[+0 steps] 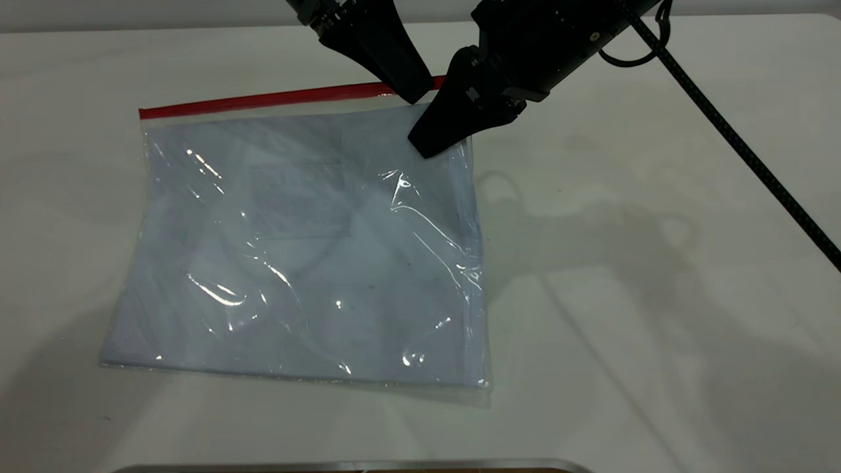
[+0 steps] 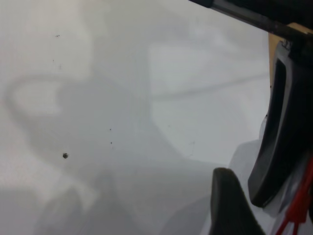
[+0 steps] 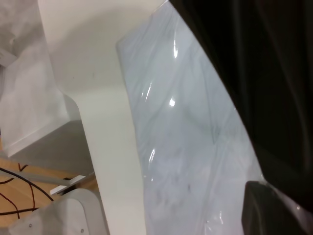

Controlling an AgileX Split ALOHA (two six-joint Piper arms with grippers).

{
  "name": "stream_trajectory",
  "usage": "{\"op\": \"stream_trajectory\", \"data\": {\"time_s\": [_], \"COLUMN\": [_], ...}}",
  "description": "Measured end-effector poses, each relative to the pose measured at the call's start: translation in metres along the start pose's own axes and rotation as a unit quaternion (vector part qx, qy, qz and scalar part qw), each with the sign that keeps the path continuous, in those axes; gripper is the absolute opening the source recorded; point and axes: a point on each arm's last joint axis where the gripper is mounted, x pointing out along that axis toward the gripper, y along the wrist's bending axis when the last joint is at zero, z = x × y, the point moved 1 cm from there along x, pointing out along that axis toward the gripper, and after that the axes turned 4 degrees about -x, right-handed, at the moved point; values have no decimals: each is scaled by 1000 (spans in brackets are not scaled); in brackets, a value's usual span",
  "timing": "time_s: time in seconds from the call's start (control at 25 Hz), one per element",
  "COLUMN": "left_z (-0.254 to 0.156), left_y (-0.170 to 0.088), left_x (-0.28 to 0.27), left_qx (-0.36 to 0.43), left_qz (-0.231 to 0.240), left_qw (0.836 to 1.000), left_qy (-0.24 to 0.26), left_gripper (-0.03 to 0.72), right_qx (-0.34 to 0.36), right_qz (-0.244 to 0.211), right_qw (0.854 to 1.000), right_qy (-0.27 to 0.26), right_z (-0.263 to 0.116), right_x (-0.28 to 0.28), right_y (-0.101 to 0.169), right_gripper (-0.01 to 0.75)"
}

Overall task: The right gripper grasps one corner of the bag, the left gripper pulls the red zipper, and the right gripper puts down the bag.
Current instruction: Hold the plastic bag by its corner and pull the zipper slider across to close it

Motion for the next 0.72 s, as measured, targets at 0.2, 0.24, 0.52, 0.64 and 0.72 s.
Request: {"op": "stream_trajectory", "data": {"time_s": [0.2, 0.24, 0.52, 0.64, 0.72], "left_z": [3, 4, 3, 3, 3], "left_y": [-1, -1, -1, -1, -1], "left_x": [0, 0, 1, 1, 1], "left_qx": [-5, -6, -7, -7, -7], "left_qz": [-7, -7, -8, -8, -8], "left_qw": [1000, 1000, 1000, 1000, 1000], "left_qy": [-17, -19, -19, -19, -19], "left_gripper": [433, 431, 387, 332, 294], "right_qx": [3, 3, 4, 5, 5], "right_qz": [0, 0, 0, 0, -1], "right_qw": [1000, 1000, 1000, 1000, 1000], "right_qy": [-3, -3, -4, -4, -5], "right_z": [1, 1, 1, 1, 1], "right_x": [0, 0, 0, 0, 0], "right_y": [0, 0, 0, 0, 0], "right_gripper": [34, 34, 34, 34, 34]}}
